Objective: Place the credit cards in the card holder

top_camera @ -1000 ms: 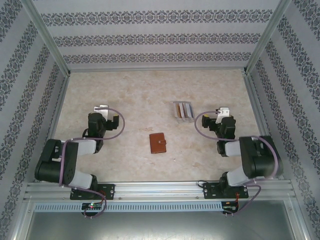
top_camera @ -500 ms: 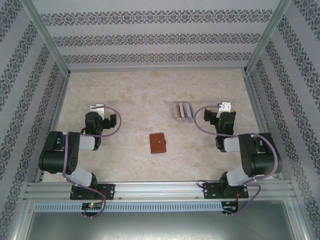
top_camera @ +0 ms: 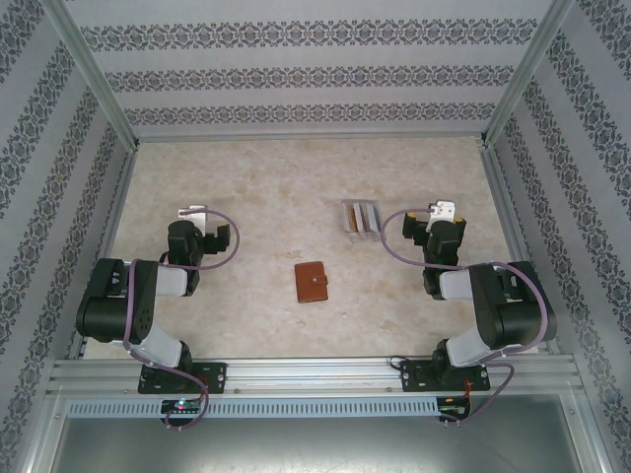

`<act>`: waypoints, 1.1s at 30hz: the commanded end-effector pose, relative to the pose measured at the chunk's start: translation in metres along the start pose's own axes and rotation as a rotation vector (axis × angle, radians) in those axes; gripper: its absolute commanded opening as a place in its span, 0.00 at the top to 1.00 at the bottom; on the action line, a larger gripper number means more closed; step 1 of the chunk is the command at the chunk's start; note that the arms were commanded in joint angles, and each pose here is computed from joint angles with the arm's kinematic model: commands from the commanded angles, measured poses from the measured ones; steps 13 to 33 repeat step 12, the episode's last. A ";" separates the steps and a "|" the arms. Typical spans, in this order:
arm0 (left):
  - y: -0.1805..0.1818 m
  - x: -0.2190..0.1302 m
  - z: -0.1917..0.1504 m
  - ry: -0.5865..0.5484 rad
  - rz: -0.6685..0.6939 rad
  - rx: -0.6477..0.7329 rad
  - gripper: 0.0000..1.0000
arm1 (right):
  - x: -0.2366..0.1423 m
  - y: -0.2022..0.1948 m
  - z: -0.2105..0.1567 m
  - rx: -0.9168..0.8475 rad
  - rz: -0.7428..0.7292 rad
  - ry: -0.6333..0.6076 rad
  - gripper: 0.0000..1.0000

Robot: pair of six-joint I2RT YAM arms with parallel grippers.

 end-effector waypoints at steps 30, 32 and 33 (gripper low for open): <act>0.001 0.001 0.013 -0.050 -0.004 -0.021 0.00 | 0.000 0.004 0.010 -0.005 0.003 -0.037 0.02; 0.001 0.001 0.013 -0.050 -0.004 -0.021 0.00 | 0.000 0.004 0.010 -0.005 0.003 -0.037 0.02; 0.001 0.001 0.013 -0.050 -0.004 -0.021 0.00 | 0.000 0.004 0.010 -0.005 0.003 -0.037 0.02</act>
Point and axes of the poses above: each hand's point on the last joint's axis, 136 mm out from that joint toward the fingers, its own x axis out along the fingers, its own y axis along the line the jaws close on, z = x × y, the point moved 7 cm from there along -x, back along the fingers, and after that the axes turned 9 degrees about x, right-handed, at the moved point
